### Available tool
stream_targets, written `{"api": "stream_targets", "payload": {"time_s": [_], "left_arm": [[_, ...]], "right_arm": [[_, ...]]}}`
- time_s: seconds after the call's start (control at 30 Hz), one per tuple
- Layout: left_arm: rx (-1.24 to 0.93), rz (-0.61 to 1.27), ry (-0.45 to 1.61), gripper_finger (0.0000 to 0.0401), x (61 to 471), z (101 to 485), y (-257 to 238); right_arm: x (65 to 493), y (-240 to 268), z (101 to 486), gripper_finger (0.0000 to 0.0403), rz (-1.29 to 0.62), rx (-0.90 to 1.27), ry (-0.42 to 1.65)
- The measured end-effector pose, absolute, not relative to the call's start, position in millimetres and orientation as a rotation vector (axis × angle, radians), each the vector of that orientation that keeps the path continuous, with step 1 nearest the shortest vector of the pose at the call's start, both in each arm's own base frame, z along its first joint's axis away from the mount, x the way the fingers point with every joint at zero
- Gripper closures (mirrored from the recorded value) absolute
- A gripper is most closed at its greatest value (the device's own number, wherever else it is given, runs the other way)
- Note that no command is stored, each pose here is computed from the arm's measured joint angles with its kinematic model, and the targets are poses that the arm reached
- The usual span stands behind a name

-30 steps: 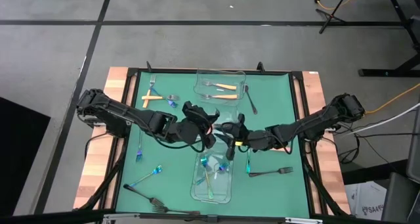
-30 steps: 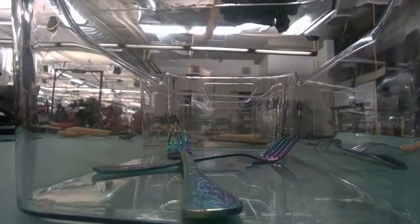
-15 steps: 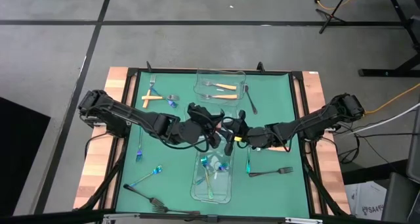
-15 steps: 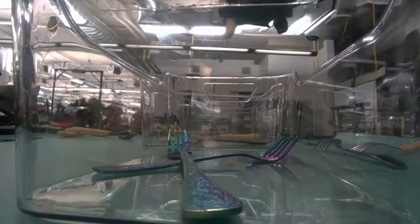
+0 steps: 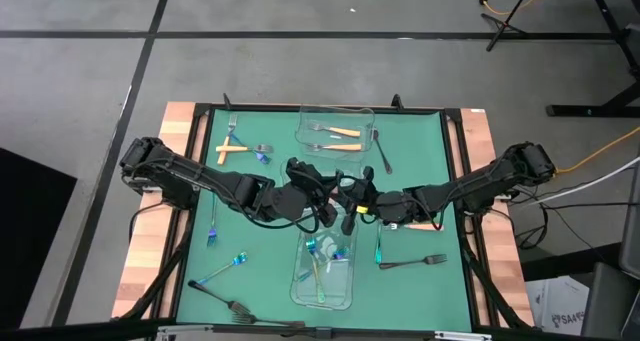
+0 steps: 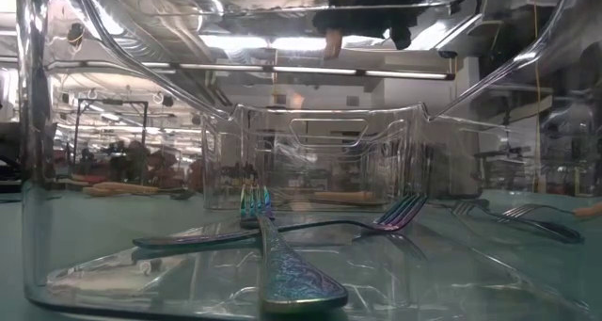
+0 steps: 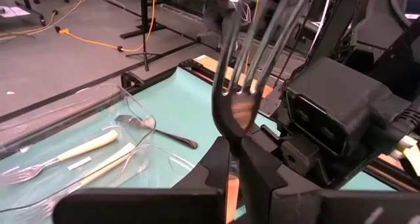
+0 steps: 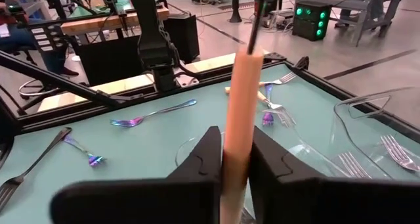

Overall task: Sort silverware by color (type)
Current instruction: Put the yellow fork into the top transparent bin

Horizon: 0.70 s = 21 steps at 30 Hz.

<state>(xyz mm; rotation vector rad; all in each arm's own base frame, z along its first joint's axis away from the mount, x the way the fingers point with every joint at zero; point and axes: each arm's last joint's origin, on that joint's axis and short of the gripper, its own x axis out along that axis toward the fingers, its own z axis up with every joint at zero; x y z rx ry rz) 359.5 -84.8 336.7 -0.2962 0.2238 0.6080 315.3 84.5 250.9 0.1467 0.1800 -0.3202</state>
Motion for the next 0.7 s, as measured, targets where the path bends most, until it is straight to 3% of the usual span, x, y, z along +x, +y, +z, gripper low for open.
{"api": "stream_targets", "payload": {"time_s": [0.7], "left_arm": [[-0.253,0.532,0.303,0.0368,357.8,332.4,-89.2]], "right_arm": [[313.9,84.7,245.4,0.0391,-0.315,0.114,0.238]]}}
